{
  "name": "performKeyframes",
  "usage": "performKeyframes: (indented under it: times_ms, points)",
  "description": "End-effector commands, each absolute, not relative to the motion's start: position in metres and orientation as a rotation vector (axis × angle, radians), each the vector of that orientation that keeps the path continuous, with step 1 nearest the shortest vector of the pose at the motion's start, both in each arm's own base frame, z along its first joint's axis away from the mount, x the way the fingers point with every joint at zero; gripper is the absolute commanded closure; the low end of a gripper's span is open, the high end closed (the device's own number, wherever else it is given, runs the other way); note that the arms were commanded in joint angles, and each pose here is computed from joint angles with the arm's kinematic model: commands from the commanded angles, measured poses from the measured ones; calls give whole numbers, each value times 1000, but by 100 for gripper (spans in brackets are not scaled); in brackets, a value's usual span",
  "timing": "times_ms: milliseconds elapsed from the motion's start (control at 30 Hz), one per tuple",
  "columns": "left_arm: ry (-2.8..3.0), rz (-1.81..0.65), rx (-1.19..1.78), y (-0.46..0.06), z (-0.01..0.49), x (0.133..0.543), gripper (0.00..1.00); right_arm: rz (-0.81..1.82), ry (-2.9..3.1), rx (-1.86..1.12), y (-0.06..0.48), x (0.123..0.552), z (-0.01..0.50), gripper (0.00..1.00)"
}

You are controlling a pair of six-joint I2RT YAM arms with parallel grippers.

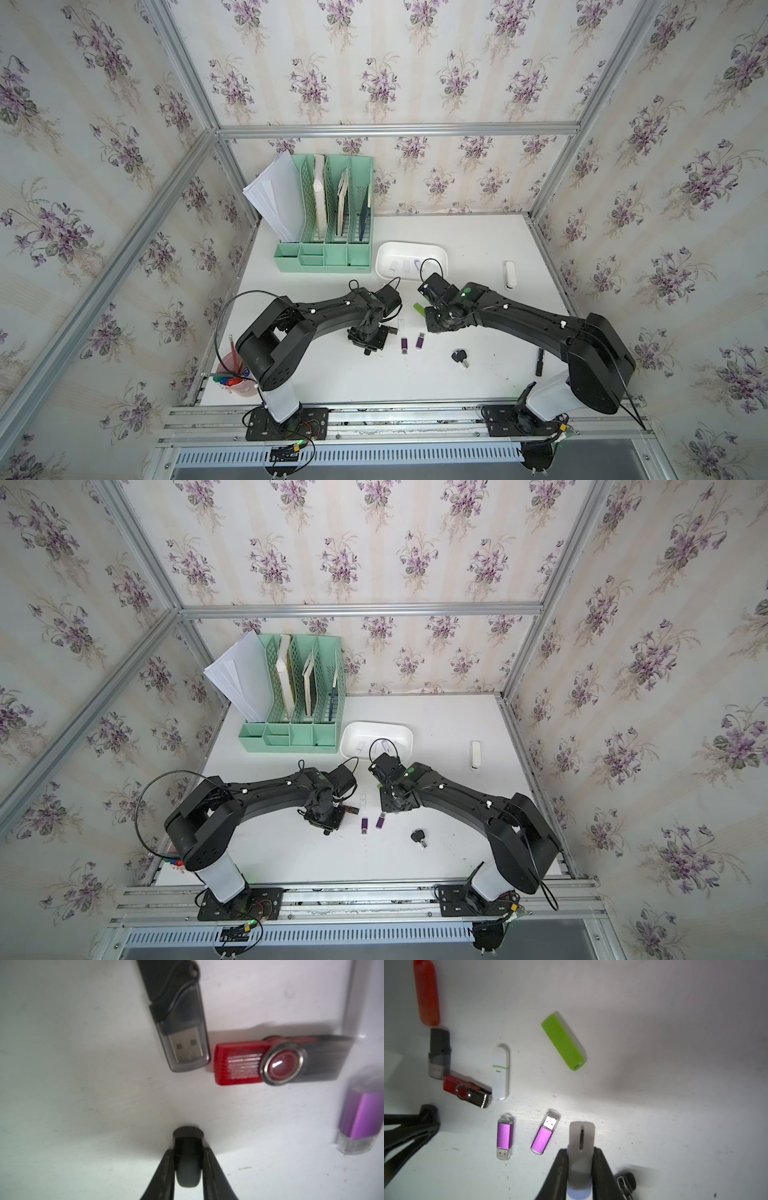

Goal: Put the usb flash drive into the storage box
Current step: Place the USB flash in the storage box.

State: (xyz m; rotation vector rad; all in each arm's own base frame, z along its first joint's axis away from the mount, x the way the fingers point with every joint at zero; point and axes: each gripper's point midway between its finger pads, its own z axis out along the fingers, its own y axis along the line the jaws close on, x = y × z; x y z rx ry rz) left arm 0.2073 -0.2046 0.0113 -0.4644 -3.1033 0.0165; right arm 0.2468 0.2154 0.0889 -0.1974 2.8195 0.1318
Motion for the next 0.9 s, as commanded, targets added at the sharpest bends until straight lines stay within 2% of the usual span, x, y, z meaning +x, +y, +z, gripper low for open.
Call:
performKeyframes:
  times_ms: [0,167,267,500,867]
  points:
    - [-3089,2,-452,-200,12,205,74,76,2753,-199,203,277,113,86]
    - [-3105,8,-431,-196,21,211,74,118,2668,-195,207,339,152,86]
    - [-3114,14,-419,-194,27,215,74,141,2656,-231,217,370,156,86]
    - [-3130,34,-395,-188,39,224,74,193,2684,-339,251,418,128,86]
    - [-3160,70,-359,-179,59,234,74,228,2752,-442,278,445,67,86]
